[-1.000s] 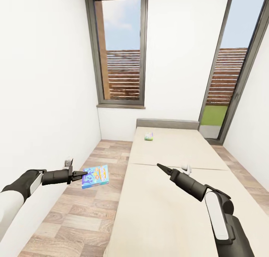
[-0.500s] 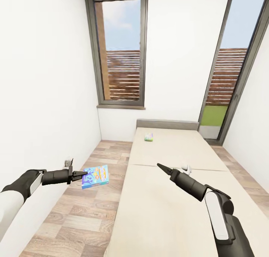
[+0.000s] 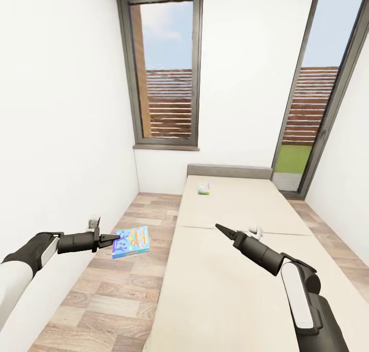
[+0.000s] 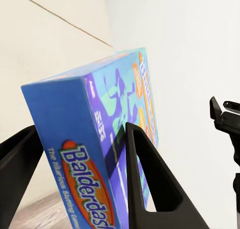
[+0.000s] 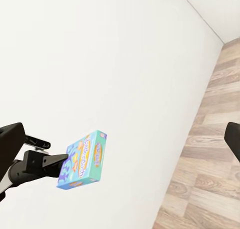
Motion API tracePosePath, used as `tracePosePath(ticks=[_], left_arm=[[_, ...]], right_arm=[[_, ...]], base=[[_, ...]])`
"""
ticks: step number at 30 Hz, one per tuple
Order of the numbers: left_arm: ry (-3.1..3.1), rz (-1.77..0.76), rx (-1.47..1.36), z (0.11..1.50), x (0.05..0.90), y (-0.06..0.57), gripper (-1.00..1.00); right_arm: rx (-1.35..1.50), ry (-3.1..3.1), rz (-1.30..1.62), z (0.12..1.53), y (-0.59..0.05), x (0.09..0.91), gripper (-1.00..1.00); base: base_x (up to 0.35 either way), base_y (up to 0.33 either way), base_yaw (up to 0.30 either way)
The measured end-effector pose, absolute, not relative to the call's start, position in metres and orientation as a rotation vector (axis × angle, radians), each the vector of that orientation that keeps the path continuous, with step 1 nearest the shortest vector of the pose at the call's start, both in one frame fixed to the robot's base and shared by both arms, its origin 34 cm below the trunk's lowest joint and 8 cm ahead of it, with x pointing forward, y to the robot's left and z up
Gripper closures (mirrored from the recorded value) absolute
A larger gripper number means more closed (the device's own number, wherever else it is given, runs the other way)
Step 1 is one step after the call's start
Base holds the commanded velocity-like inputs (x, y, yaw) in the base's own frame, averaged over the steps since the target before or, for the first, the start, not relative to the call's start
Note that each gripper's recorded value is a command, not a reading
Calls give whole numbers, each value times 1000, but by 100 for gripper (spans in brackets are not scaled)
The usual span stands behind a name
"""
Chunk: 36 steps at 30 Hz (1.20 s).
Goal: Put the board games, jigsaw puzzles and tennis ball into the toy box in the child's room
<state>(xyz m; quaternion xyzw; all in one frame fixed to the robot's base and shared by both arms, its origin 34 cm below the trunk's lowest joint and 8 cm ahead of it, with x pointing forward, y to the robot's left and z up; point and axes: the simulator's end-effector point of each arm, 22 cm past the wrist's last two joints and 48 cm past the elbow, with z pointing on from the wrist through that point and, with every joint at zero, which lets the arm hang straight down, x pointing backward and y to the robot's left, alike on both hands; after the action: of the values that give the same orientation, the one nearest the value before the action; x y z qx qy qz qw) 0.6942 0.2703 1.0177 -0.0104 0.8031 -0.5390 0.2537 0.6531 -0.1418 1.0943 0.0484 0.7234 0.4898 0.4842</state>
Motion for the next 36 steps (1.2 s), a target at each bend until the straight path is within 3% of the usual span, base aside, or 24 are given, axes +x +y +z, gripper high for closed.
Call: tracePosePath(ticks=[8,36], left_arm=[[2183,-1464,-28,1026,692,270,100],[2187,-1462,-26,1050,683,270,100]], right_arm=[[118,1761,1194,1103,-142,651,-100],[117,1760,1196,1128,-142,642,-100]], base=[[0,0,-115],[0,0,-273]])
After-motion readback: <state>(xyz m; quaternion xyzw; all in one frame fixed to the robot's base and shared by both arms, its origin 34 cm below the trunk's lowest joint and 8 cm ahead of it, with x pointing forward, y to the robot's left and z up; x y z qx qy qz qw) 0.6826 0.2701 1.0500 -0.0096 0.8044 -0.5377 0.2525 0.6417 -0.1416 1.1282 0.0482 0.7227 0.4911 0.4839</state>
